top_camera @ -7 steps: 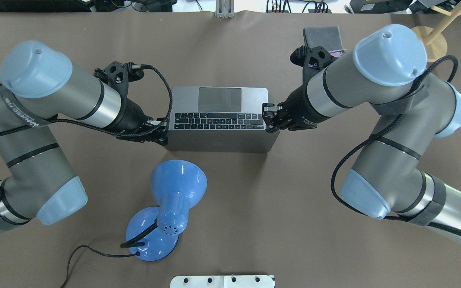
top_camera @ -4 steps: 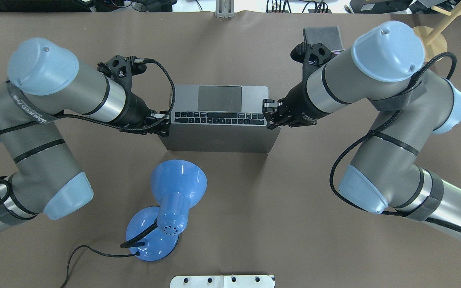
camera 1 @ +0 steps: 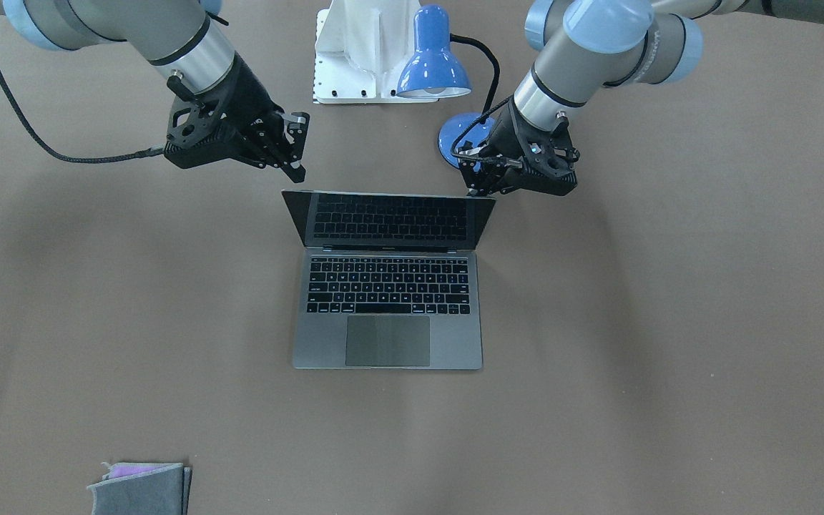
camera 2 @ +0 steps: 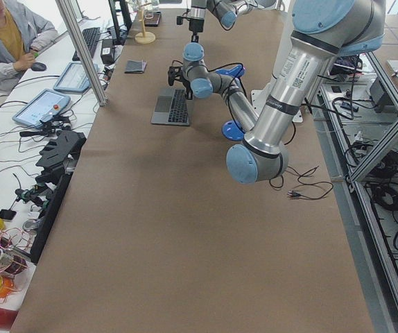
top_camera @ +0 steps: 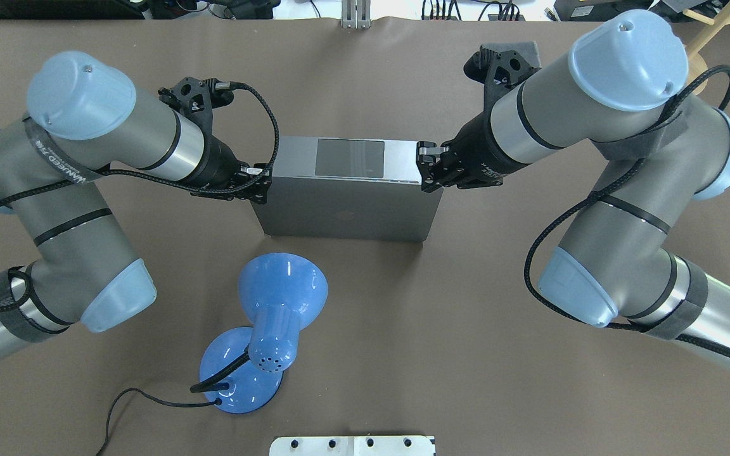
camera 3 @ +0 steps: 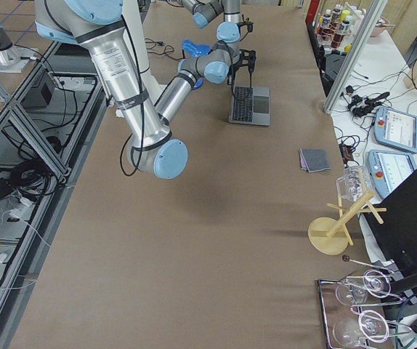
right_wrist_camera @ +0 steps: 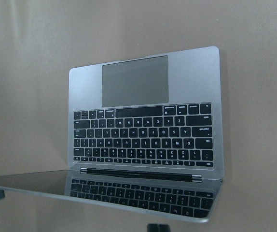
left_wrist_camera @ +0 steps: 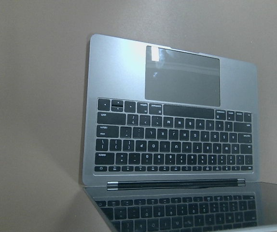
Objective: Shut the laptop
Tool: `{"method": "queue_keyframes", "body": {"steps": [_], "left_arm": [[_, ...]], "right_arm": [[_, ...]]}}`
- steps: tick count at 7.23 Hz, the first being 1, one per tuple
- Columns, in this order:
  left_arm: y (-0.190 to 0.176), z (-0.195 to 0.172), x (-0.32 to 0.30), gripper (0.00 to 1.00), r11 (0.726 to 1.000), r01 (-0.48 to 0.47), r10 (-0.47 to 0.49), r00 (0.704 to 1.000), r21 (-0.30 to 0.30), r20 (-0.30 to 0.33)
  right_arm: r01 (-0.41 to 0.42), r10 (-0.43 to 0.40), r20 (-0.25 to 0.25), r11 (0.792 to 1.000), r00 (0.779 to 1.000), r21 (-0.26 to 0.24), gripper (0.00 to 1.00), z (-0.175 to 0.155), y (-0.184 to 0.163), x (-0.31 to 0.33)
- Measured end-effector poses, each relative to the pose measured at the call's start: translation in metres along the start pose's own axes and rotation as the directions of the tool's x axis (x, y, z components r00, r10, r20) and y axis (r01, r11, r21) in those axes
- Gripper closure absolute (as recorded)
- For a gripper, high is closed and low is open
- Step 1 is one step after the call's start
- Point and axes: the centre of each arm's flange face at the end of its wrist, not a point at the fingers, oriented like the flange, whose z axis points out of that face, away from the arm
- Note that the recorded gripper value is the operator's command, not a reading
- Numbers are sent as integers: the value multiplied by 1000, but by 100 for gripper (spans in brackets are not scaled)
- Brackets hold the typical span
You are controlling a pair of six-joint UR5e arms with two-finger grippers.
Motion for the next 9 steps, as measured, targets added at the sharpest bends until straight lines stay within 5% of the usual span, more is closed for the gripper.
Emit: {"method": "queue_keyframes", "body": {"steps": [5, 9], "left_arm": [[-45, 11, 9, 100, 999, 24, -25, 1000, 37, 18], [-100, 64, -13, 100, 993, 35, -40, 998, 111, 38]], "right_arm": [[-23, 24, -80, 1000, 996, 14, 100, 43, -20, 13], [-43, 51, -98, 996, 994, 81, 100, 91, -92, 9]]}}
